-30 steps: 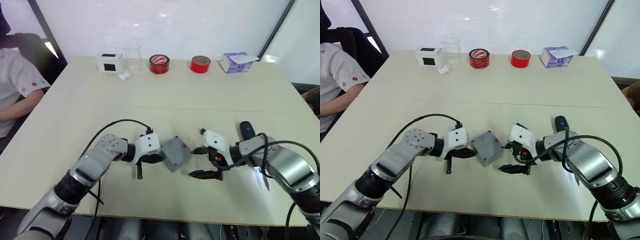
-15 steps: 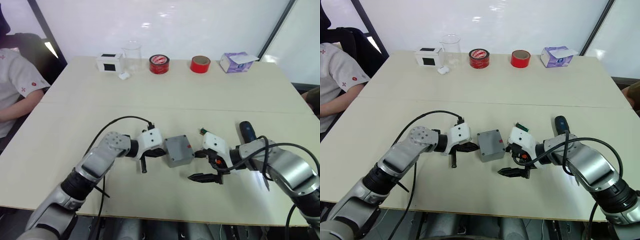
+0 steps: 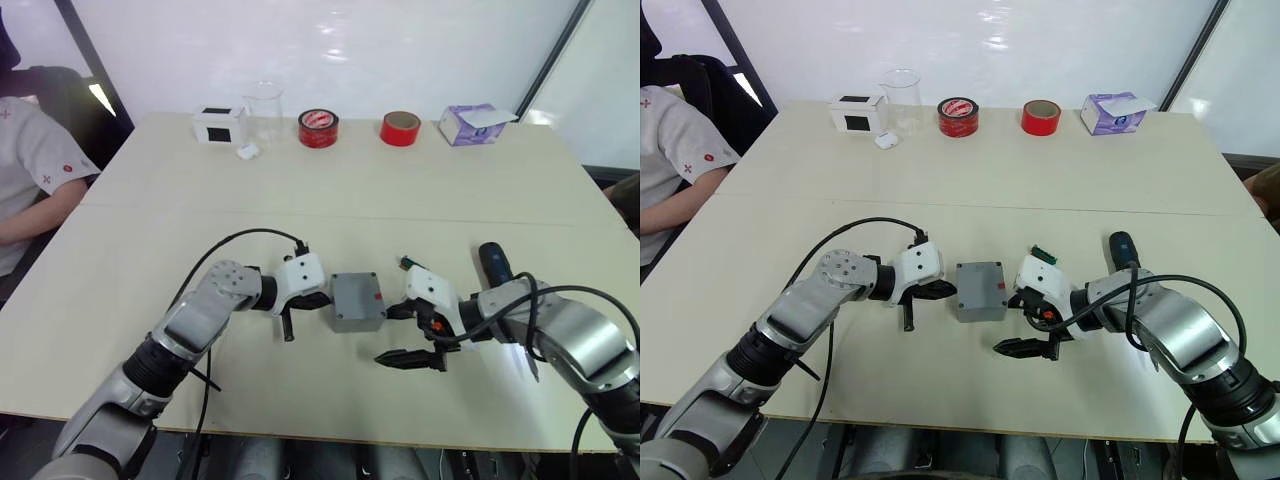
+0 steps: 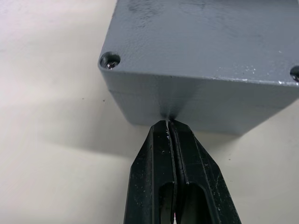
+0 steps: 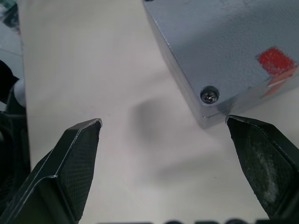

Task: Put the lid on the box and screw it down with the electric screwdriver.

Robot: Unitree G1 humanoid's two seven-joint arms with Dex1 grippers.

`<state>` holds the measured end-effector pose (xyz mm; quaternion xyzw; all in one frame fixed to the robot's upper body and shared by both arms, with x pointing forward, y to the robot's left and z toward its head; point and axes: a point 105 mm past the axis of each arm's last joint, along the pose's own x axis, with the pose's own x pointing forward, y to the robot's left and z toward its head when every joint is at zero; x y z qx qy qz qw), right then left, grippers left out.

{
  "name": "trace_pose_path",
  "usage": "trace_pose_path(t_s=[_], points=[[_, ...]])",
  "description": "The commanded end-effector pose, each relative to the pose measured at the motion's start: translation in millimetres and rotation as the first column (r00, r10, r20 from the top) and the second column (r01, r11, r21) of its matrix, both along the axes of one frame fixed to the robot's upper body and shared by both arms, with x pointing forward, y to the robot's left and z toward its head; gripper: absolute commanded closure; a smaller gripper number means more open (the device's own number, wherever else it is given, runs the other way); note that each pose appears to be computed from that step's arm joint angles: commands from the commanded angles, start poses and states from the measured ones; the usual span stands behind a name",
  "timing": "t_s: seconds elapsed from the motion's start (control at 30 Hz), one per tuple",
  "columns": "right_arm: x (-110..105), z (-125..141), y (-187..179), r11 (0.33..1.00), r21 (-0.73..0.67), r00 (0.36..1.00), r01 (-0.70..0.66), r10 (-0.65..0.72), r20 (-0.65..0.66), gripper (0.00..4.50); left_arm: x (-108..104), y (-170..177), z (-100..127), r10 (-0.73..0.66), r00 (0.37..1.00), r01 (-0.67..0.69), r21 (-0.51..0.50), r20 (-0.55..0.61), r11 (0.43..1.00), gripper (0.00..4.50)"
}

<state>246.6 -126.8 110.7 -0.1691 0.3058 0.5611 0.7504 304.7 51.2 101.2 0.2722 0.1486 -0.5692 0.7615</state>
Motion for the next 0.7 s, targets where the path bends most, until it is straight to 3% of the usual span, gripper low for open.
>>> trace_pose_path(t_s=[0.03,0.7], points=[[-3.1,9.8,7.4,0.999,0.017,0.998,-0.048,0.047,0.037,0.07,3.8,-1.5,10.9,-0.007,0.999,0.008,-0.015,0.054,1.000,4.50],[0.3,6.2,7.3,0.999,0.031,0.999,-0.024,0.023,0.046,0.07,2.6,2.2,10.3,-0.021,0.999,0.021,0.001,0.039,1.000,4.50]])
